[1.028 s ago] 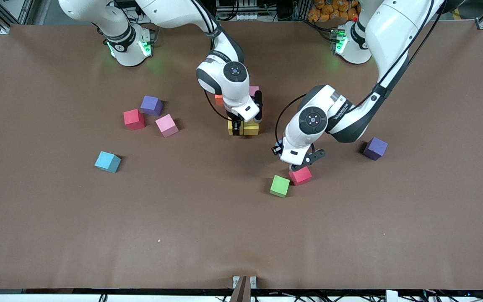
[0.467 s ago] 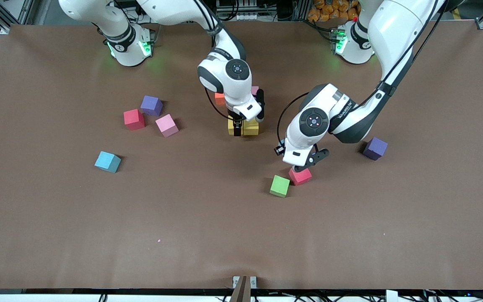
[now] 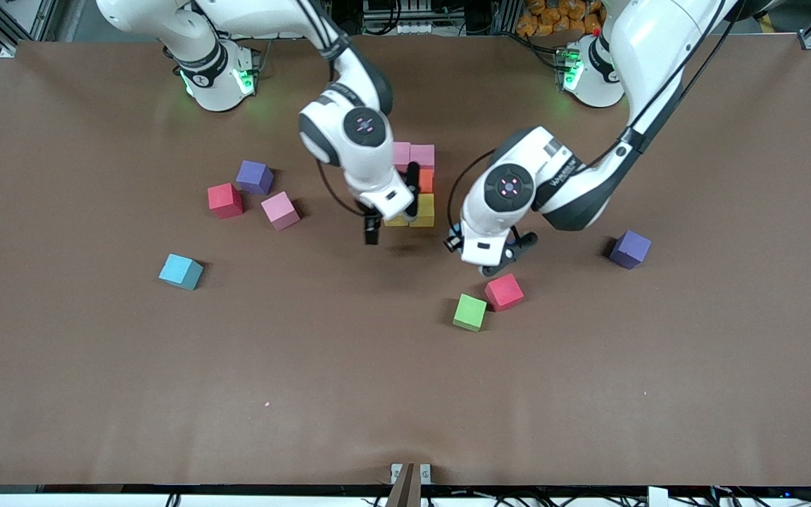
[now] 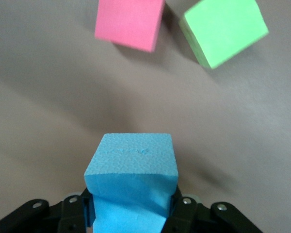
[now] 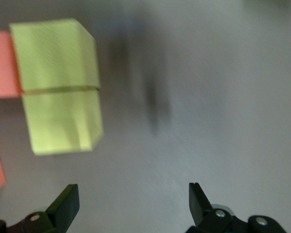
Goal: Form number 2 with 11 blocks
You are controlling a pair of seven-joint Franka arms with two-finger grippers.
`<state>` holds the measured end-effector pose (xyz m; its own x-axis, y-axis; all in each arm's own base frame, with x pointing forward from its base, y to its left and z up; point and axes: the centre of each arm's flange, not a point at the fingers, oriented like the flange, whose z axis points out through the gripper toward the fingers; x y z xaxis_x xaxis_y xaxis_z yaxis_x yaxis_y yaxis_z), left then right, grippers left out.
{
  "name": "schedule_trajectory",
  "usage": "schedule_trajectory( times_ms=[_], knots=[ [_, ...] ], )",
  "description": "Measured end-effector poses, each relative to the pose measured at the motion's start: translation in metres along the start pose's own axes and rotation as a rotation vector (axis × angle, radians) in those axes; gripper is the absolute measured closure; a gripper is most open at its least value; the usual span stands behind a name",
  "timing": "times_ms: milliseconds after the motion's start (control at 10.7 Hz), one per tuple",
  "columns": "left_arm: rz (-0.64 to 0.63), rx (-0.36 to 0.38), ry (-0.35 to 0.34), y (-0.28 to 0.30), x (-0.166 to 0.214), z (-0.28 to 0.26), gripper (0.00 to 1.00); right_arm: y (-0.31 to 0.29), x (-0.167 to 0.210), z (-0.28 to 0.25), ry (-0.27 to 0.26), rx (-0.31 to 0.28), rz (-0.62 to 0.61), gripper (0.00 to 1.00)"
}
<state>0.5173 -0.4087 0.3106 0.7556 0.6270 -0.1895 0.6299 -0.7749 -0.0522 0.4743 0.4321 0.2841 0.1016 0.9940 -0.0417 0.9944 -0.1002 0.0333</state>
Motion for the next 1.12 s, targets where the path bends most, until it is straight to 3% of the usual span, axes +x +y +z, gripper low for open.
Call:
schedule_trajectory(
  times_ms=[280,561,935,1122],
  knots=[
    [-0.145,-0.019,-0.044,0.020,-0.067,-0.009,0.44,0.084,-0.095,-0.020,-0.005,0.003,0.189,0.00],
    [-0.331,0.014,-0.054,0.029,-0.135,0.010,0.44,0.143,-0.197,-0.015,-0.033,0.037,0.353,0.00],
    [-0.571,-0.032,-0.100,0.047,-0.186,0.026,0.44,0.188,-0.334,-0.003,-0.034,0.072,0.213,0.00],
    [-0.670,-0.095,-0.109,0.056,-0.196,0.037,0.44,0.186,-0.369,0.011,-0.038,0.109,0.161,0.00]
  ],
)
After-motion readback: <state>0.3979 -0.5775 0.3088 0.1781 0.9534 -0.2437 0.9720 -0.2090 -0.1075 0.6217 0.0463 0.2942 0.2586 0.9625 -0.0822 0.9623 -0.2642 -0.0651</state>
